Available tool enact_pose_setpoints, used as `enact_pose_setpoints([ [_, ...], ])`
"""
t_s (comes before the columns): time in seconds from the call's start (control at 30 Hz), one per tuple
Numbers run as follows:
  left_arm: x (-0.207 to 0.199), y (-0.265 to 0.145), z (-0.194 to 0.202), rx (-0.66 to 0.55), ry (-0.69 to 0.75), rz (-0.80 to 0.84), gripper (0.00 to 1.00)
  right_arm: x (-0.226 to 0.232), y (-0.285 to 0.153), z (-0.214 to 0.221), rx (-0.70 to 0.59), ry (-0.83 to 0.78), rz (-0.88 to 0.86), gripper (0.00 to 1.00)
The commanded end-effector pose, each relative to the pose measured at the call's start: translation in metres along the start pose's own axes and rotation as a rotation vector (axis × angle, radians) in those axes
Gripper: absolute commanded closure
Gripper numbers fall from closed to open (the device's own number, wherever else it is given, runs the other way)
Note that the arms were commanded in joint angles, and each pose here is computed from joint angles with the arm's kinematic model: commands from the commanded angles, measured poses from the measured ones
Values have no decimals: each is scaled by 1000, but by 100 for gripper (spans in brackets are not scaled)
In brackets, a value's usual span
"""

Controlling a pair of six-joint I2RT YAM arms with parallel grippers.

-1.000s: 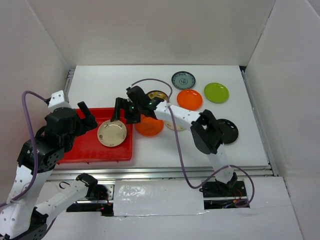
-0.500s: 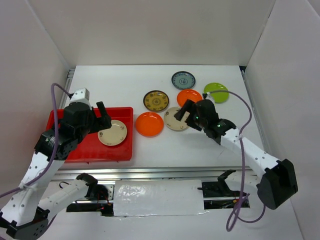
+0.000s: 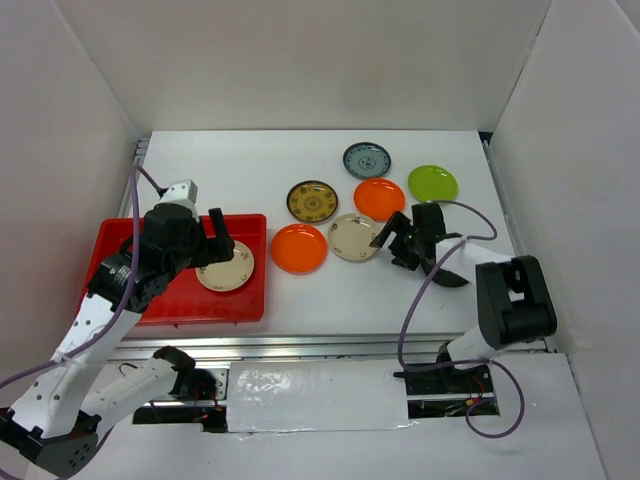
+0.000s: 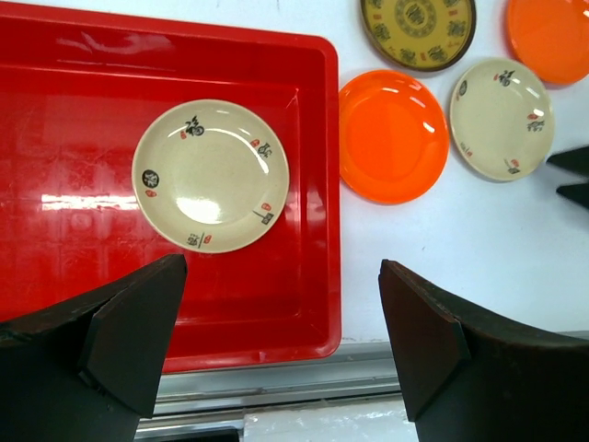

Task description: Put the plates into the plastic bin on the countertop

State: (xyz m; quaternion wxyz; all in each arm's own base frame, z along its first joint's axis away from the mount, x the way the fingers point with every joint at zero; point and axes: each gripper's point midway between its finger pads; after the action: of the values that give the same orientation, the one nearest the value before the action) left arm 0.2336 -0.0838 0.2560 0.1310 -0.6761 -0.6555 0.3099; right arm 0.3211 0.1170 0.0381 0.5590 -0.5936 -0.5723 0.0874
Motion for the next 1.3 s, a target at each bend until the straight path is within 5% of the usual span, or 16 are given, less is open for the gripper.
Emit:
enact_pose_setpoints([
  [0.0,-2,-2,-3,-23,33,21,1,27,18,-17,8,-27,-95,11],
  [0.2,4,-6,-6,-39,40,0,1,21,43,-12,58,10,-39,22],
  [0.5,8,-4,-4,-36,48,-24,1,5,30,-10,-12,88,25,100],
  [0.8,16,-1,1,-45,27,-56,1,51,-68,-34,-306,31,-37,100],
  [1.27,35,-52,-46,-262,-182,-127,1,289,-76,103,85,-375,-461,100],
])
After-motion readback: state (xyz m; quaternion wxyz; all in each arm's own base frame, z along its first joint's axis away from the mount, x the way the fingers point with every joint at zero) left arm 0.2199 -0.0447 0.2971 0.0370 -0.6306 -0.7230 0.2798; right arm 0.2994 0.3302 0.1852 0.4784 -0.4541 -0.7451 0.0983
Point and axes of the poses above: each gripper's point midway between its finger pads, its own y axis out along the fingers, its own x axis along the line the jaws close on, z = x × y
